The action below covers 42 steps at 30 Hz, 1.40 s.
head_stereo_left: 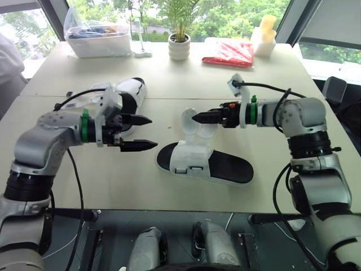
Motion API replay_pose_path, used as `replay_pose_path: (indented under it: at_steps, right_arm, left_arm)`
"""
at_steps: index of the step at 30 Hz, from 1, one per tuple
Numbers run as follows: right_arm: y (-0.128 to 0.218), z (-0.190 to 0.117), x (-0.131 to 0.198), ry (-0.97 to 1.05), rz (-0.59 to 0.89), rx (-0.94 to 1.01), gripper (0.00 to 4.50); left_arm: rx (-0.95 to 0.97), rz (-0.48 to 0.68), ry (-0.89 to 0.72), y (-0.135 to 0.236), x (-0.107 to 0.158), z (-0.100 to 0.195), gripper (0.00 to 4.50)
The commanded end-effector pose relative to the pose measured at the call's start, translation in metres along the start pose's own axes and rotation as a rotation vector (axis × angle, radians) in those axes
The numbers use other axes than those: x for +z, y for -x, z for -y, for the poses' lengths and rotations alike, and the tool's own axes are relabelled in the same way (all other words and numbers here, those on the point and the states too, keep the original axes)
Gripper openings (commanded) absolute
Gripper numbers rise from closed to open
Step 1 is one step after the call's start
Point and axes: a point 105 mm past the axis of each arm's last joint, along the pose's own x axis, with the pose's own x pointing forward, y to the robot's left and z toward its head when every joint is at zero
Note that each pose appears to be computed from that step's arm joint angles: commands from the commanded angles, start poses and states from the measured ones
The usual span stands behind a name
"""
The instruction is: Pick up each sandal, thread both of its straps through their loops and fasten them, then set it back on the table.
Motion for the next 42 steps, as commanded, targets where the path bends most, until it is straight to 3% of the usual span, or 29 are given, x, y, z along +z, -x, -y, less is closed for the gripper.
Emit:
replay_pose_path:
  at_steps: [1,7,10,13,17,18,20,21,28,33,42]
  right_arm:
    - [-0.006,-0.009,0.019,0.013,0.054,0.041,4.46]
    - [-0.033,-0.007,0.016,-0.021,0.025,0.052,4.46]
    - [-0.04,0.006,0.017,-0.029,0.044,-0.009,3.68]
    - [-0.038,0.006,0.025,-0.005,0.081,0.003,2.14]
    - [-0.03,0.0,0.025,0.022,0.084,0.05,0.18]
    - [-0.028,-0.001,0.023,0.035,0.077,0.057,0.0]
    - [-0.026,-0.003,0.018,0.065,0.058,0.065,0.0]
    - [-0.025,-0.004,0.014,0.082,0.048,0.069,0.0]
    - [-0.016,-0.026,0.011,0.278,0.067,0.122,0.0]
    - [-0.006,-0.047,0.004,0.384,0.072,0.182,0.0]
    - [0.006,-0.048,0.0,0.793,0.223,-0.006,0.0]
  left_arm:
    - [0.01,0.015,-0.042,-0.005,0.004,-0.004,4.5]
    - [-0.016,-0.01,-0.048,-0.007,-0.002,-0.004,4.5]
    - [-0.028,-0.009,-0.053,-0.008,-0.003,-0.005,4.5]
    - [-0.046,0.01,-0.03,-0.009,-0.004,-0.006,3.71]
    - [-0.077,-0.03,-0.029,-0.018,-0.023,-0.005,1.85]
    - [-0.09,-0.034,-0.025,-0.022,-0.027,-0.003,1.33]
    - [-0.11,-0.049,-0.034,-0.029,-0.035,-0.001,0.27]
    - [-0.112,-0.064,-0.041,-0.034,-0.041,-0.002,0.05]
    - [-0.094,-0.173,-0.108,-0.064,-0.074,-0.009,0.05]
    - [-0.107,-0.17,-0.12,-0.075,-0.077,-0.01,0.05]
    - [-0.136,-0.178,-0.079,-0.072,-0.084,-0.006,0.05]
